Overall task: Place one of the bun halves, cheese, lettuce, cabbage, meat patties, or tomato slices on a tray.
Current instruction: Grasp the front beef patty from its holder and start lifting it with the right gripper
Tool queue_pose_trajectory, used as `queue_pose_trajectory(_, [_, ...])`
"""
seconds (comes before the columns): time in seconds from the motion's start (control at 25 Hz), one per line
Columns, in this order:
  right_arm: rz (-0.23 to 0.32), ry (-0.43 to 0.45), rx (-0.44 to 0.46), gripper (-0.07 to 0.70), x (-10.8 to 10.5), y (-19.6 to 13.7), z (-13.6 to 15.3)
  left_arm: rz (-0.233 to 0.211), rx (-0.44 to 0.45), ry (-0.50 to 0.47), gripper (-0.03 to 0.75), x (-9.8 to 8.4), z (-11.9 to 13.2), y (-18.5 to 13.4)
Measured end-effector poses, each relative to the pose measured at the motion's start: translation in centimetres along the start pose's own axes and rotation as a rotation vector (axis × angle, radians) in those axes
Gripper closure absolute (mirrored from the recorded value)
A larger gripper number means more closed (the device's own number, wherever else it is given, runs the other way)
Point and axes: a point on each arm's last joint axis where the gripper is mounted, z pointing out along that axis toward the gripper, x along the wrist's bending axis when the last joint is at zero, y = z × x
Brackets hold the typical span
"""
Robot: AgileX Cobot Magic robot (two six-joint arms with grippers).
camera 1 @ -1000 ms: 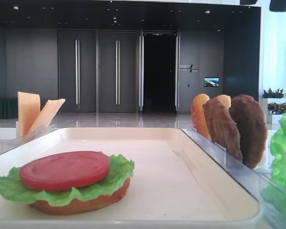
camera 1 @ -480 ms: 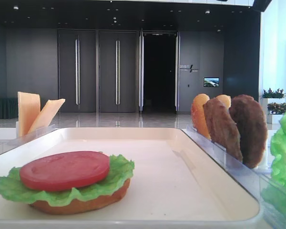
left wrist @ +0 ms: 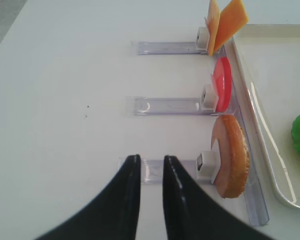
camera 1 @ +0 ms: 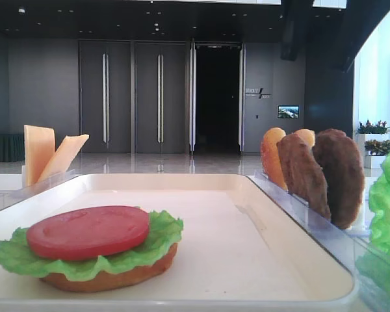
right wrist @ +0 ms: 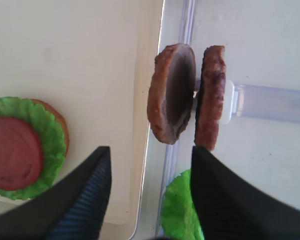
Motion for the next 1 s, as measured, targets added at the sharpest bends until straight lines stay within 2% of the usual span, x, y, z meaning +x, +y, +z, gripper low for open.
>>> queue_pose_trajectory(0.16, [-0.009, -0.011, 0.032, 0.255, 0.1, 0.2, 1.3, 0.005, 0.000, -0.002, 0.597, 0.0, 0.0, 0.0])
queue_pose_trajectory(0.68, [-0.025, 0.002, 0.041, 0.254, 0.8, 1.7, 3.8, 0.006, 0.000, -0.004, 0.606, 0.0, 0.0, 0.0])
queue_pose_trajectory(1.0, [-0.009, 0.005, 0.028, 0.254, 0.4, 2.1, 4.0, 0.005, 0.000, -0.004, 0.608, 0.0, 0.0, 0.0])
